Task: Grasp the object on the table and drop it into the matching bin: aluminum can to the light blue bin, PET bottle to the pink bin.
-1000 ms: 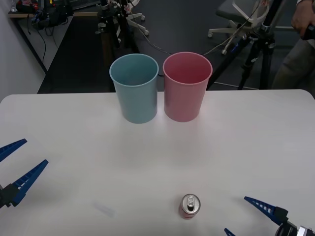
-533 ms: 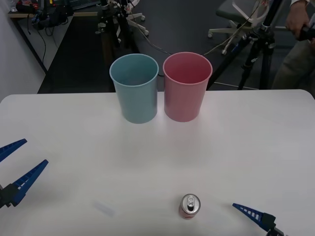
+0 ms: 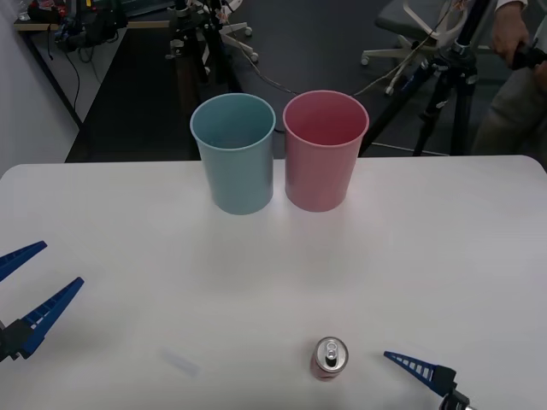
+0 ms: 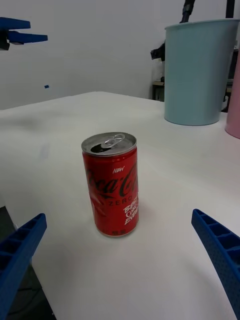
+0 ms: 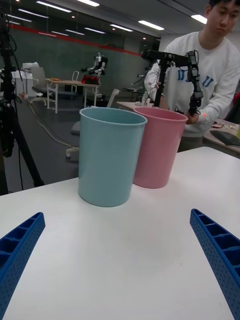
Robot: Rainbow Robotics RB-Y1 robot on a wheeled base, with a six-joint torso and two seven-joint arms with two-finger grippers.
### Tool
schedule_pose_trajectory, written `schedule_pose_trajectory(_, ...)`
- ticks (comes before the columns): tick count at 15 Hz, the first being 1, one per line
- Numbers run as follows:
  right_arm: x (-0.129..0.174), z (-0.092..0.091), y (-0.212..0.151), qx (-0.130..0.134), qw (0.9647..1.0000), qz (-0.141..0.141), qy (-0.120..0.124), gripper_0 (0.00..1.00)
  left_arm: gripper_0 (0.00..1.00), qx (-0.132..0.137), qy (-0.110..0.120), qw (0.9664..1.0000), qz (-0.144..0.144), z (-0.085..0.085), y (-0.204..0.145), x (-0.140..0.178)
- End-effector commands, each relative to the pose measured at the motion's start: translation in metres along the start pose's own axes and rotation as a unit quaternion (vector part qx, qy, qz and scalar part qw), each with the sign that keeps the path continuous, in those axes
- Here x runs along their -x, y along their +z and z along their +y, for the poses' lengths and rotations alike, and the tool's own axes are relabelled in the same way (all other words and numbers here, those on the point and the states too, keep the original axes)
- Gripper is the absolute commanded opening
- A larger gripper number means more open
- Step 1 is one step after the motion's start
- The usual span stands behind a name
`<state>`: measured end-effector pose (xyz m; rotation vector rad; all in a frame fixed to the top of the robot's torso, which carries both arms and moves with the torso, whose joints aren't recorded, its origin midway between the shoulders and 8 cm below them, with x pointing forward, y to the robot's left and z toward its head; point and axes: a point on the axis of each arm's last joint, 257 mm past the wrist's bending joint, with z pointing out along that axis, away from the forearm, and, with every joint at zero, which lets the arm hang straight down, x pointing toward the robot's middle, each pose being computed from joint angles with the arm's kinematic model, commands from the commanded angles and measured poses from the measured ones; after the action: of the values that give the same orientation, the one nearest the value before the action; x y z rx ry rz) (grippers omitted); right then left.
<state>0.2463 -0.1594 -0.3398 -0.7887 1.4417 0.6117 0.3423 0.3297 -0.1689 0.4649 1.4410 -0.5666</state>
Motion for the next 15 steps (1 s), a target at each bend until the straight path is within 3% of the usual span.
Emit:
schedule_pose_trajectory(1,-0.002,0.002,0.011,0.003,1.0000,0.001,-0.005,1.00,1.00,0.000,0.000,1.0000,0.000,0.000,0.000,0.000)
schedule_pose_trajectory(15,-0.004,0.005,0.071,0.009,0.9999,0.006,-0.012,1.00,1.00,0.000,0.000,1.0000,0.000,0.000,0.000,0.000)
